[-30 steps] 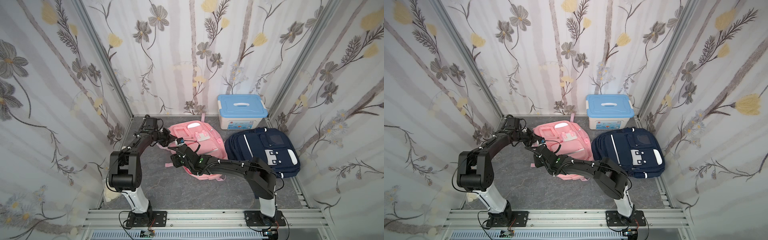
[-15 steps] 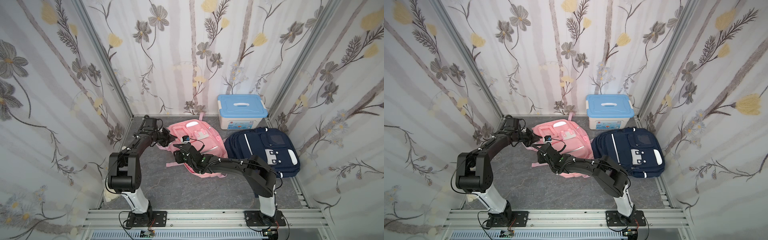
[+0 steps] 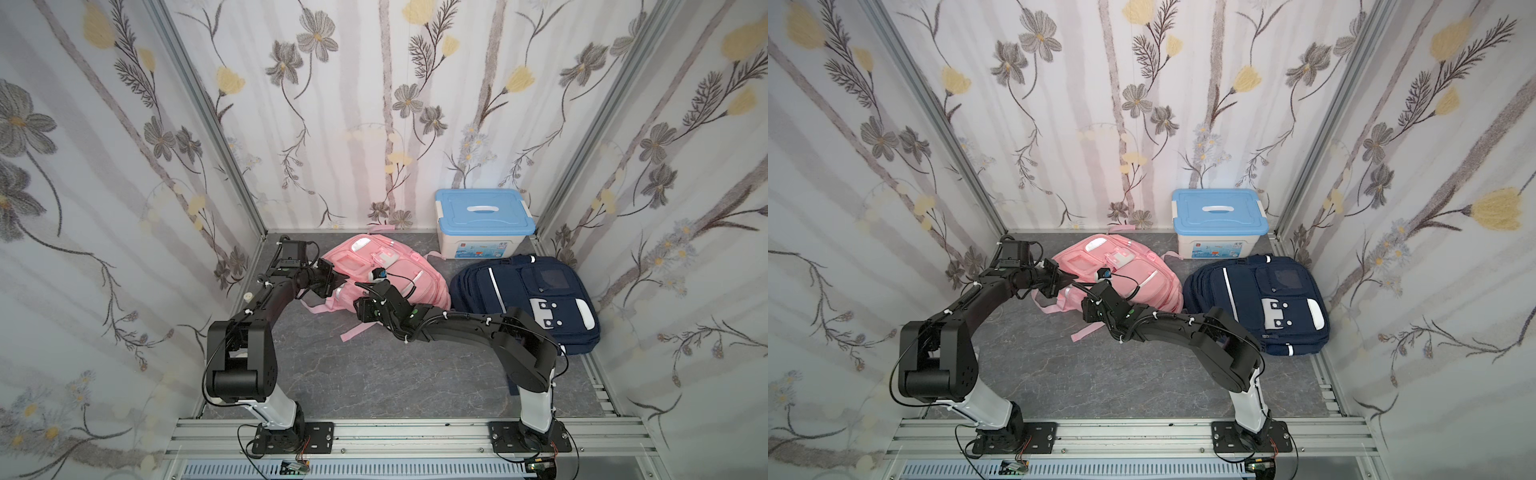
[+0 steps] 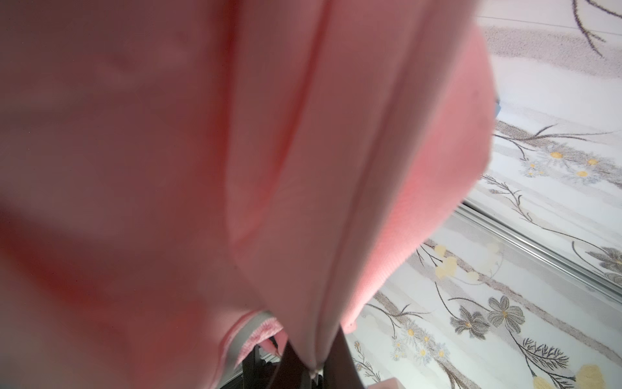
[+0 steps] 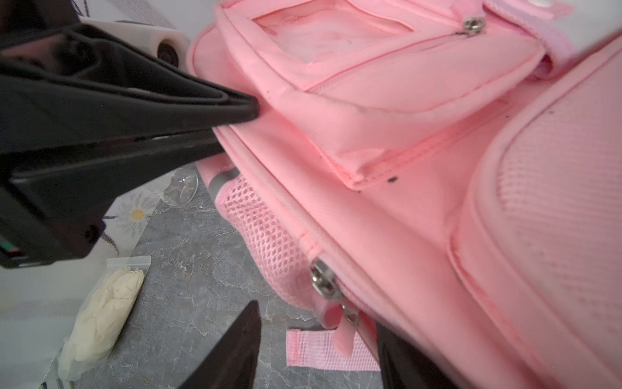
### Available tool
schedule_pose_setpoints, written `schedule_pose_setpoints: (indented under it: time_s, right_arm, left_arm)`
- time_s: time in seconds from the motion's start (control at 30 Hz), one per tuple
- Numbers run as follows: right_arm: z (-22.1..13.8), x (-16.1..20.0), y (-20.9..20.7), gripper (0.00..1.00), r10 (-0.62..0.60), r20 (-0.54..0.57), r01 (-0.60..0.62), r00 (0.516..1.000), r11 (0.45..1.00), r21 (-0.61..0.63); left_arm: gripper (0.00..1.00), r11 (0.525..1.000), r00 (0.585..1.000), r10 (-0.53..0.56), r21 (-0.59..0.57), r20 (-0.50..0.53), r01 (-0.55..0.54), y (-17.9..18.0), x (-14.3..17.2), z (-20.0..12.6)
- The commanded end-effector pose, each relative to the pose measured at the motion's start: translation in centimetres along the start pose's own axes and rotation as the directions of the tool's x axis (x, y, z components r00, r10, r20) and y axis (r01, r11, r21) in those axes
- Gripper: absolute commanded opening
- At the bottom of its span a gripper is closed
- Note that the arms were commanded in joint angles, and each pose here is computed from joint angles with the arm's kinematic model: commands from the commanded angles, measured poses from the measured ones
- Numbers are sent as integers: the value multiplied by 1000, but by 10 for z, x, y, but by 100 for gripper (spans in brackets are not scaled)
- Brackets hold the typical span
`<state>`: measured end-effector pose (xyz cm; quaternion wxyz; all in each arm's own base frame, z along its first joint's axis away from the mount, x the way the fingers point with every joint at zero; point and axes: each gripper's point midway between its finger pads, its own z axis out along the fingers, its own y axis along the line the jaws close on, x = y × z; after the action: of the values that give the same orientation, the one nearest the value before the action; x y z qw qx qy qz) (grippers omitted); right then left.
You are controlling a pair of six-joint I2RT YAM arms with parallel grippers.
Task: Zip up the backpack
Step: Zip the zipper on the backpack.
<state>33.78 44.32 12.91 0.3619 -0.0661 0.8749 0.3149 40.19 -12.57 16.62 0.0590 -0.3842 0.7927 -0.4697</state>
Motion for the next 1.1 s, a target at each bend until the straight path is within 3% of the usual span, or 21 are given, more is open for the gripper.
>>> schedule_pose_setpoints:
  time_s: [0.0,0.4,0.8,1.0,1.07]
  right_arm:
    - [4,-5,-20,57,-14,11,14,1000,999,41]
    - [13,-28,-15,56,-37,13,37,999,998,-43]
    - [13,-62,-24,46,-13,90,18,996,998,-57]
    - [11,-74,-12,40,-4,108,17,994,993,-116]
    - [13,-75,-4,34,-3,96,17,995,988,-151]
  left_arm:
    - [0,999,998,6,54,-67,-3,-11,13,-5]
    - [0,998,996,6,58,-91,-1,-12,11,-2]
    - [0,999,994,0,53,-105,6,-6,12,0]
    - [0,999,994,-7,48,-106,12,-2,10,2]
    - [0,999,994,-7,47,-108,13,-2,10,3]
